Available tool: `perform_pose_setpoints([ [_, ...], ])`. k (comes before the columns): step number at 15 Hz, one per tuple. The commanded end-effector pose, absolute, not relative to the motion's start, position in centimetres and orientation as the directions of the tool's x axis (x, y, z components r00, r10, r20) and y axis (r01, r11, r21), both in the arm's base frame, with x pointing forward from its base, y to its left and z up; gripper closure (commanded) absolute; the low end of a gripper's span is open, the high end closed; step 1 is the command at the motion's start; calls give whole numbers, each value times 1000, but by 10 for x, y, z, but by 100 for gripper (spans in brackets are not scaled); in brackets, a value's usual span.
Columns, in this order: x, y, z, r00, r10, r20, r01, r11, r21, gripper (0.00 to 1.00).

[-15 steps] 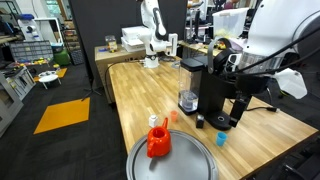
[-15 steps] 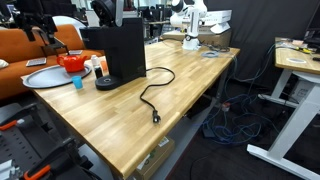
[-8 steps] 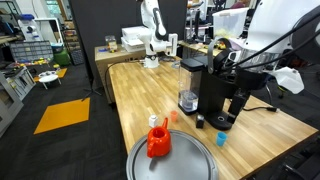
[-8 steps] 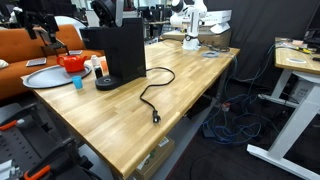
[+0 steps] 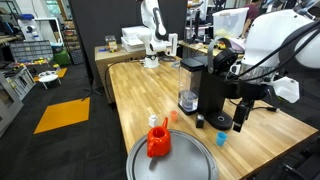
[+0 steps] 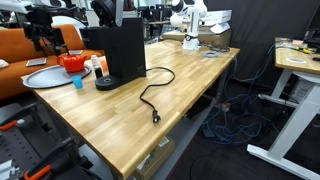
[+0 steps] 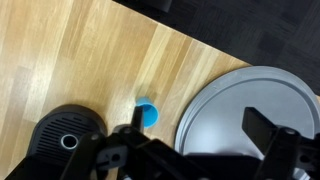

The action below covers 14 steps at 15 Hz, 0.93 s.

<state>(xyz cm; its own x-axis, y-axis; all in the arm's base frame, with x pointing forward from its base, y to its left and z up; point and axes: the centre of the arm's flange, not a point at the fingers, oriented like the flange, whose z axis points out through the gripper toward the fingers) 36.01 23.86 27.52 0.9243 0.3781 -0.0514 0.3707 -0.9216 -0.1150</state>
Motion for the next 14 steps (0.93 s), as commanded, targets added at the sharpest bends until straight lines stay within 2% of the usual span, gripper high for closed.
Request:
perform_pose_setpoints([
  [1,373,248,259,915,400,-55,390,-911,-138,0],
  [7,393,267,219,905,411,-107,392,-905,-164,0],
  [8,380,259,230,910,400,-109,384,-912,-147,0],
  [14,382,261,228,909,402,-112,385,-911,-149,0],
])
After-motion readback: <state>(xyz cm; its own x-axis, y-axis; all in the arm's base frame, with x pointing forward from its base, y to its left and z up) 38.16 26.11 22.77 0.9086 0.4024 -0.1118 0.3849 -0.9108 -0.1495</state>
